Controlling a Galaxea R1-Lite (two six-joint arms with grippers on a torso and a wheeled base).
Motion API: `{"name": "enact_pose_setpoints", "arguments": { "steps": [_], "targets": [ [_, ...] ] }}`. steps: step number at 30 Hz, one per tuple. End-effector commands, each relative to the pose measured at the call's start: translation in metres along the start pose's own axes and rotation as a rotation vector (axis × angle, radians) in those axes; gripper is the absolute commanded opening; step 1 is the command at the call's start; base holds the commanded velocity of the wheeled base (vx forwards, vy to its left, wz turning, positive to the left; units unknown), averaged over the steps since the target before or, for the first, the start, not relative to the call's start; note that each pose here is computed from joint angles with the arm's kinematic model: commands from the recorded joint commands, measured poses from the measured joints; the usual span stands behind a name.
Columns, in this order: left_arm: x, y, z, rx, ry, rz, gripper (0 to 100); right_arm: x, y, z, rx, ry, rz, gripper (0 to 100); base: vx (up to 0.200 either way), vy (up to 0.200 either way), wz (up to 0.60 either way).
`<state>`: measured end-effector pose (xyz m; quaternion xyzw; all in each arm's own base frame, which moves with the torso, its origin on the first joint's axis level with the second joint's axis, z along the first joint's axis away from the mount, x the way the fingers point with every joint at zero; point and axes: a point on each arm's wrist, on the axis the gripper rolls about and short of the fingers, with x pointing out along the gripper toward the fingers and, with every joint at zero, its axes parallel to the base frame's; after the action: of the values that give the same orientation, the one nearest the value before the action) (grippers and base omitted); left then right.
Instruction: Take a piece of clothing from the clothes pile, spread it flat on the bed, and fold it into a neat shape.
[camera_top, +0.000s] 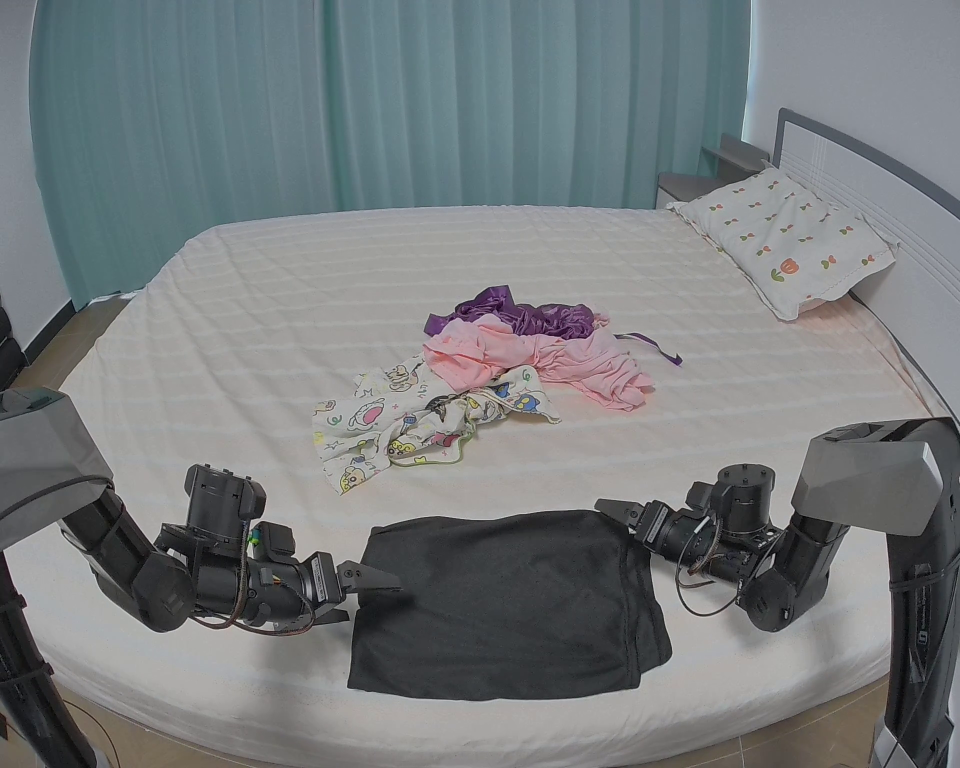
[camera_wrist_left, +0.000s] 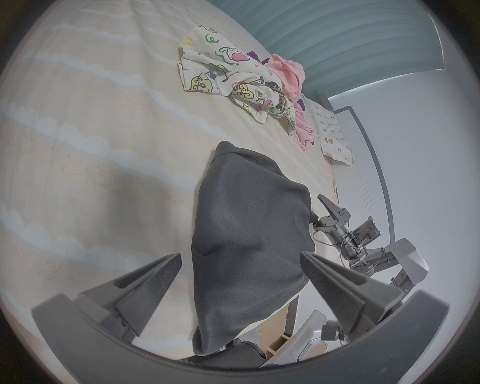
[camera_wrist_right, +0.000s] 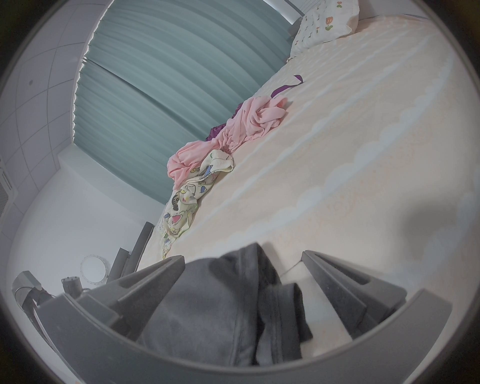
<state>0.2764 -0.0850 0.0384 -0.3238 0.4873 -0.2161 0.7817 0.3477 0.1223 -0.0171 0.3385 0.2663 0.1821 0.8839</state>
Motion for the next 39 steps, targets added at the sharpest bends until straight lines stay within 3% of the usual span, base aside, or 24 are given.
{"name": "enact_pose_setpoints", "arguments": {
  "steps": [1, 29, 30, 39],
  "targets": [
    [0.004, 0.003, 0.0, -0.006, 0.007, 0.005, 100, 0.017, -0.008, 0.002, 0.004, -0.012, -0.002, 0, 0.0, 0.0, 0.0],
    [0.01, 0.009, -0.001, -0.011, -0.009, 0.038, 100, 0.021, -0.014, 0.017, 0.065, -0.069, -0.02, 0, 0.0, 0.0, 0.0],
    [0.01, 0.009, -0.001, -0.011, -0.009, 0.038, 100, 0.021, -0.013, 0.017, 0.064, -0.067, -0.02, 100, 0.0, 0.0, 0.0],
    [0.008, 0.008, 0.001, -0.011, -0.016, 0.036, 100, 0.008, -0.006, 0.025, 0.066, -0.092, -0.014, 100, 0.0, 0.0, 0.0]
  ]
}}
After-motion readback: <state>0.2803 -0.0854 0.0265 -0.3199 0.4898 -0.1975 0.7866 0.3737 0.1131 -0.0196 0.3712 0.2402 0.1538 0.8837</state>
